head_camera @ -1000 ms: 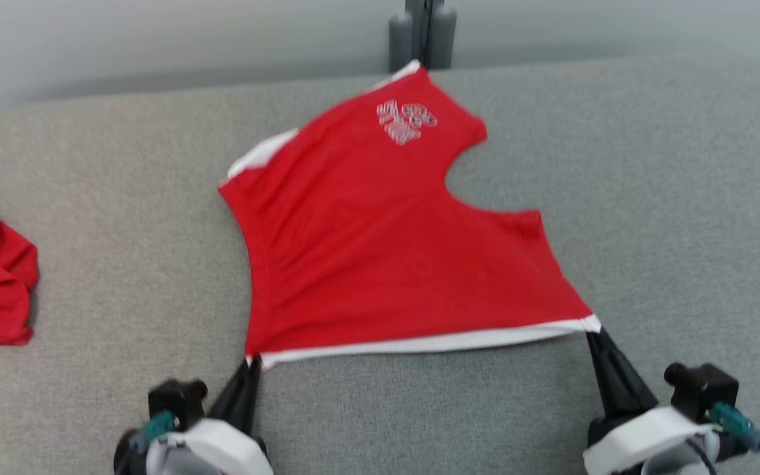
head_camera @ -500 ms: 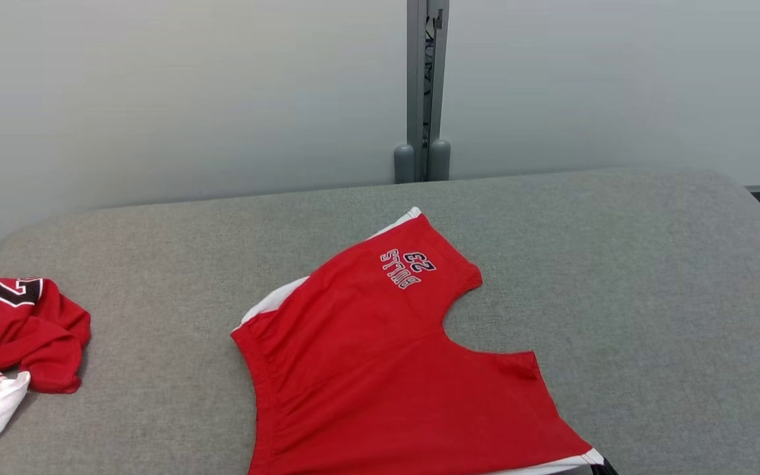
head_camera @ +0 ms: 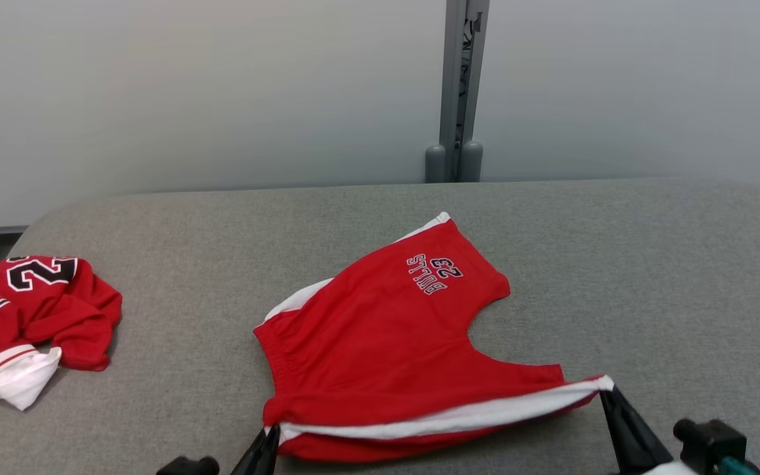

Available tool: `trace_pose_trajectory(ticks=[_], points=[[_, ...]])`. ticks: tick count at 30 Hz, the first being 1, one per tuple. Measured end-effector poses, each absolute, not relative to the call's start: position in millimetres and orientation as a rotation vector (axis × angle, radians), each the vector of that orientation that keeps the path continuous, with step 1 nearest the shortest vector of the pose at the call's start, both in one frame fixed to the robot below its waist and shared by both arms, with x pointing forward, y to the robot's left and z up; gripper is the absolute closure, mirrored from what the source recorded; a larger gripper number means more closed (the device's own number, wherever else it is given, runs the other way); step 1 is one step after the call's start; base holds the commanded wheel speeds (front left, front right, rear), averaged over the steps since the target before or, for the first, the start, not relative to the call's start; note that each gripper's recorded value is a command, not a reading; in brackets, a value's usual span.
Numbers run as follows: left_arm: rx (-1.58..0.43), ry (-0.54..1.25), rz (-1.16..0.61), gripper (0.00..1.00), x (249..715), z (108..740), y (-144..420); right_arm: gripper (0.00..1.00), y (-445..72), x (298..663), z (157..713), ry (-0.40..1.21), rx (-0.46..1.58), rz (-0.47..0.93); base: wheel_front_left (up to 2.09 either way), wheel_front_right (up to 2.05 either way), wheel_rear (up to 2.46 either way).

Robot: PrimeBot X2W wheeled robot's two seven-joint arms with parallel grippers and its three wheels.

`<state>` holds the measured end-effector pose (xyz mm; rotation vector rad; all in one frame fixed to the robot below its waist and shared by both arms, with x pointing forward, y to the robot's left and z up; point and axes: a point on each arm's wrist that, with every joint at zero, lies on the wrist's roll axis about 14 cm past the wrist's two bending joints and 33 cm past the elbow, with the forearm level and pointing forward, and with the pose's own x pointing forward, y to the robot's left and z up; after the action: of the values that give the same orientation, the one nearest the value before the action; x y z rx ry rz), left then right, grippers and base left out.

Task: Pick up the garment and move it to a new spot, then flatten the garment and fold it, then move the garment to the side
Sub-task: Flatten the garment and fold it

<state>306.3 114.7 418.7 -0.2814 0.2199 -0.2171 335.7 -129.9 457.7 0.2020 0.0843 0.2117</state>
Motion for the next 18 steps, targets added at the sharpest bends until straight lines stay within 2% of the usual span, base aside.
trace_pose_trajectory(ticks=[11, 18], points=[[-0.275, 0.137, -0.213, 1.00, 371.1, 448.4, 120.1, 1.00, -98.6, 445.6, 504.6, -0.029, 0.044, 0.345, 0.00, 0.00, 0.00], [-0.271, 0.155, -0.139, 1.00, 407.9, 440.5, 142.8, 1.00, -85.6, 504.1, 499.9, -0.014, -0.008, 0.378, 0.00, 0.00, 0.00]])
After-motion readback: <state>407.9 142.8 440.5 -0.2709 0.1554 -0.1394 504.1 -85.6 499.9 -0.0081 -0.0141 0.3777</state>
